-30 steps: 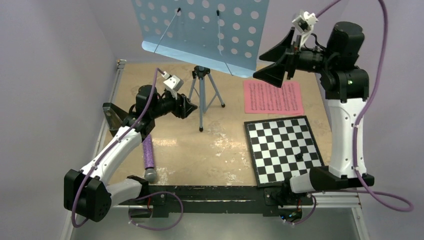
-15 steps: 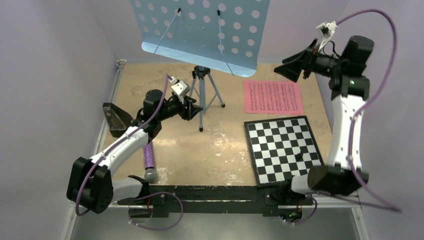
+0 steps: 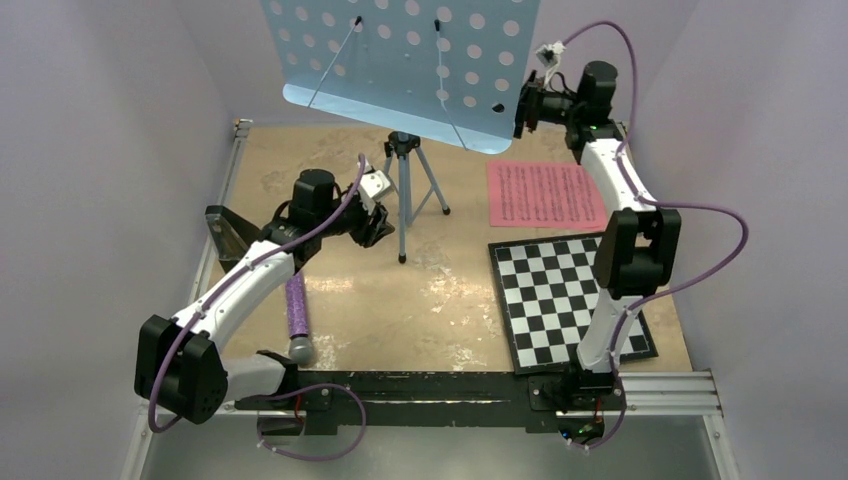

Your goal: Pack up the instrument practice props

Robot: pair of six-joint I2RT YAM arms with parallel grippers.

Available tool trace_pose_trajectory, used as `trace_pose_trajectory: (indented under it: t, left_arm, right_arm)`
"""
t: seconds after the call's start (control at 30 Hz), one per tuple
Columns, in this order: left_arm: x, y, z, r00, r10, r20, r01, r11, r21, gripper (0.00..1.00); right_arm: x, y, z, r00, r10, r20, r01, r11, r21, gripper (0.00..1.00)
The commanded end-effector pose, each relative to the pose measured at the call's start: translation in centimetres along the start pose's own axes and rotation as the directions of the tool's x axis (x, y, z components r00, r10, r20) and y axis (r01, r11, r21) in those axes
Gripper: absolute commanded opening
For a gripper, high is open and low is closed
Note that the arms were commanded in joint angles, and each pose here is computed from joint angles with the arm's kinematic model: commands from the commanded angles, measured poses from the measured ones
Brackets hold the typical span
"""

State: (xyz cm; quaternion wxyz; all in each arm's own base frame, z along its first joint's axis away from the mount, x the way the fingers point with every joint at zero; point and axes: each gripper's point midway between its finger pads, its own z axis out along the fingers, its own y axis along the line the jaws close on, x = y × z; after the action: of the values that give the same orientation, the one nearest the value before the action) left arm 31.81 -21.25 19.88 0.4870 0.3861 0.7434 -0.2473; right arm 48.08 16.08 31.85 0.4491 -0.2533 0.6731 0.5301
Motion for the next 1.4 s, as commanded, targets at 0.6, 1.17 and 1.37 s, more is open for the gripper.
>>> trace_pose_trajectory:
  t: [0.6, 1.17, 1.37]
  left_arm:
    - [-1.3, 0.5, -1.5, 0.990, 0.114, -0.084, -0.115, 0.993, -0.003, 0.84]
    - [-3.3, -1.0, 1.0, 0.988, 0.128, 0.082, -0.129, 0.992, 0.008, 0.99]
    - [-4.9, 0.2, 3.2, 0.989, 0.080, 0.121, -0.071, 0.995, -0.076, 0.99]
  right_arm:
    - [-1.6, 13.8, 13.2, 0.929, -0.312, 0.196, 0.365, 0.859, -0.358, 0.88]
    - [-1.4, 16.0, 16.7, 0.963, -0.198, 0.180, 0.256, 0.879, -0.401, 0.64]
    - [-0.7, 16.0, 16.8, 0.977, -0.150, 0.150, 0.199, 0.893, -0.403, 0.42]
